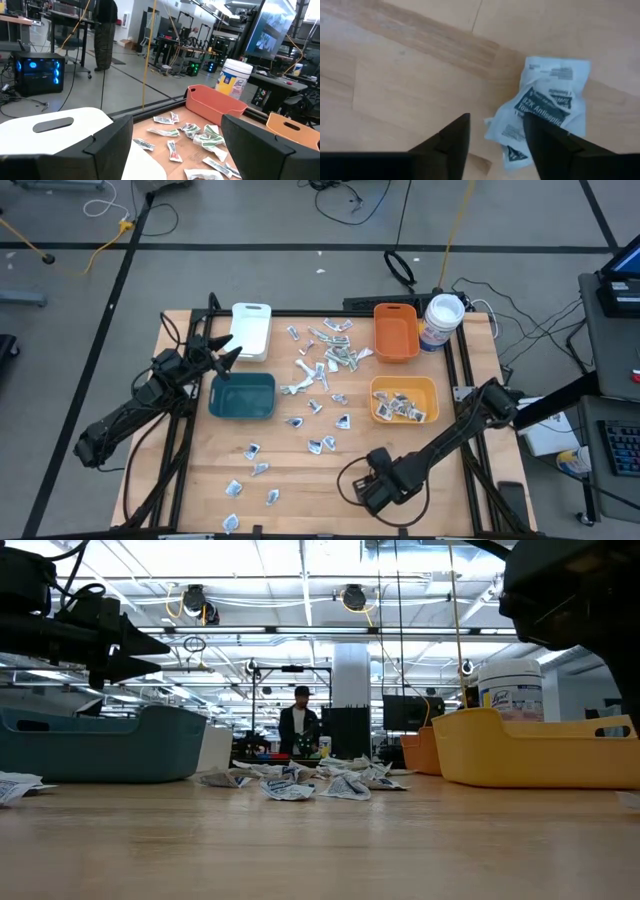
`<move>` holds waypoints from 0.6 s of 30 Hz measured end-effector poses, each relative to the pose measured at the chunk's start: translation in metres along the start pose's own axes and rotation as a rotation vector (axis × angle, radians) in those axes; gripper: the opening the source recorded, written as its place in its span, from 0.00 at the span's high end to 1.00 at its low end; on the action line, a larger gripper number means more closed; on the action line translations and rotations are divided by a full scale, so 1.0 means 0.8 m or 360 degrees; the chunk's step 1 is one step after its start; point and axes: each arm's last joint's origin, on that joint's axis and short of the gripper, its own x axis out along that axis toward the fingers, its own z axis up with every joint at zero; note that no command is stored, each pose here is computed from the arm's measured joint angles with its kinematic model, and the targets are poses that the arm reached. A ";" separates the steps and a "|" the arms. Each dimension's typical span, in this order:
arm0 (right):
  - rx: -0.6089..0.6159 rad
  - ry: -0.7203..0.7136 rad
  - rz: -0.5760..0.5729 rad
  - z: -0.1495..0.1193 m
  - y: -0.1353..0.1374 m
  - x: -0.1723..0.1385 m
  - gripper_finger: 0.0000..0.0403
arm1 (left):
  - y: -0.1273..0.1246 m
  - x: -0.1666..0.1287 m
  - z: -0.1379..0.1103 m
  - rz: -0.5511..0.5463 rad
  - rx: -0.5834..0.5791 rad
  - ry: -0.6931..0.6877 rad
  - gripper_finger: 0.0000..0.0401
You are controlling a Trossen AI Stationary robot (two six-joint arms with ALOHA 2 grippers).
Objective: Pick & Place First Aid Supplies
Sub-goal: Put the antiseptic towelette into the yellow bin
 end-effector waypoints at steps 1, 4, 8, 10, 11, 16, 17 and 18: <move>0.0000 -0.0001 0.0000 0.000 0.000 0.000 0.64 | 0.000 0.000 0.000 0.0000 0.0000 0.0000 0.24; -0.0011 0.0000 -0.0001 0.000 0.000 0.000 0.76 | 0.000 0.000 0.000 0.0000 0.0000 -0.0001 0.24; -0.0053 0.0000 -0.0001 0.000 0.000 0.000 0.93 | 0.000 0.000 0.000 0.0000 0.0000 0.0000 0.24; -0.0084 -0.0004 -0.0001 0.000 0.000 0.000 0.98 | 0.000 0.000 0.000 0.0000 0.0000 0.0000 0.24; -0.0095 -0.0006 0.0000 0.000 0.000 0.000 0.99 | 0.000 0.000 0.000 0.0000 0.0000 0.0000 0.24; -0.0123 -0.0011 0.0001 0.000 0.000 0.000 1.00 | 0.000 0.000 0.000 0.0000 0.0000 0.0000 0.24; -0.0136 -0.0011 -0.0001 0.000 0.000 0.000 1.00 | 0.000 0.000 0.000 0.0000 0.0000 0.0000 0.24; -0.0143 -0.0013 -0.0005 0.000 -0.001 0.000 1.00 | 0.000 0.000 0.000 0.0000 0.0000 0.0000 0.24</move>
